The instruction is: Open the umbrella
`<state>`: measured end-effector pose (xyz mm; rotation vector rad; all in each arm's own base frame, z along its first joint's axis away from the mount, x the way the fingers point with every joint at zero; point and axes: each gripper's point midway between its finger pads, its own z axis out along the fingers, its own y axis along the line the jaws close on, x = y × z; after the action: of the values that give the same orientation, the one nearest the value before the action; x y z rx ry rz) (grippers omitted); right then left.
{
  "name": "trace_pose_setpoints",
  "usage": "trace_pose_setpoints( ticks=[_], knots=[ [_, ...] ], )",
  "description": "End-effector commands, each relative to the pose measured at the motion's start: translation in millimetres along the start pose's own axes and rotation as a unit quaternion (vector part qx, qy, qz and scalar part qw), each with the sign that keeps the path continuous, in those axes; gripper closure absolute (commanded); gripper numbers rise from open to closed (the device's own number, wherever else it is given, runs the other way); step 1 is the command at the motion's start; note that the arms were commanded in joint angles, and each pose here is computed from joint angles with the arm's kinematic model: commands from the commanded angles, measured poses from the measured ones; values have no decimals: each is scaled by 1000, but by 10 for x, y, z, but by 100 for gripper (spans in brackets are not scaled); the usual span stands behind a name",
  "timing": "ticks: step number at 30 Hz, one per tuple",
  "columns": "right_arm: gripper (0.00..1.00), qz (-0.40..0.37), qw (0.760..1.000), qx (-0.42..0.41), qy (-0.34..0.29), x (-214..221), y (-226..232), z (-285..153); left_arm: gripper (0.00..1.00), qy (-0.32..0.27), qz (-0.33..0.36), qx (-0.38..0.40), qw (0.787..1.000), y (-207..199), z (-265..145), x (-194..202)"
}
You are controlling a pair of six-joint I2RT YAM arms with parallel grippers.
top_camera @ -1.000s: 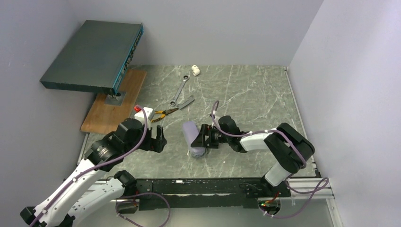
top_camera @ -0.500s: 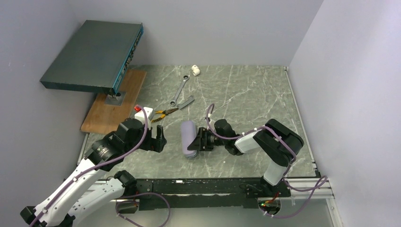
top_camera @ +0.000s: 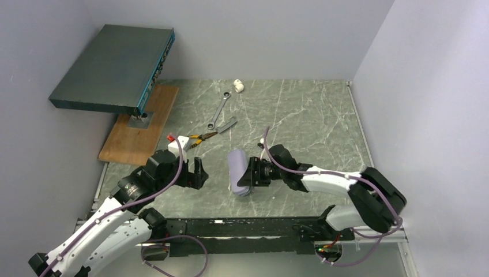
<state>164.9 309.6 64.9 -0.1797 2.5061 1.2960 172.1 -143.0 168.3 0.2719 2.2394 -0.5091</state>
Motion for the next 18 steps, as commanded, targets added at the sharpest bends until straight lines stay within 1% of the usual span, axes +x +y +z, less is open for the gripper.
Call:
trace_pose_setpoints(
  ticks=[1, 3, 4, 5, 6, 8, 10, 12, 16, 18],
  knots=[
    [91, -51, 998, -19, -35, -222, 387, -287, 1, -49, -28, 105, 993, -352, 1, -91],
    [92, -61, 997, -22, -44, -269, 492, -409, 1, -60, -38, 125, 990, -397, 0, -58],
    [94, -68, 996, -26, -53, -305, 566, -479, 1, -64, -39, 138, 988, -431, -4, -42],
    [99, -70, 996, -25, -57, -324, 608, -536, 1, -65, -36, 156, 985, -486, -4, -29],
    [100, -71, 996, -23, -58, -331, 638, -582, 1, -62, -34, 169, 983, -532, 5, -10],
    [100, -76, 995, -19, -66, -381, 709, -671, 2, -46, -24, 192, 980, -637, 27, 39],
    [100, -79, 993, -16, -81, -443, 775, -751, 1, -36, -11, 205, 978, -721, 39, 81],
    [100, -78, 993, -13, -93, -485, 822, -825, 1, -42, 0, 217, 975, -813, 26, 87],
    [100, -77, 992, -19, -102, -498, 898, -933, 1, -61, 23, 261, 963, -1072, -44, 86],
    [100, -76, 991, -16, -109, -508, 915, -996, 0, -64, 34, 263, 962, -1155, -51, 109]
  ],
)
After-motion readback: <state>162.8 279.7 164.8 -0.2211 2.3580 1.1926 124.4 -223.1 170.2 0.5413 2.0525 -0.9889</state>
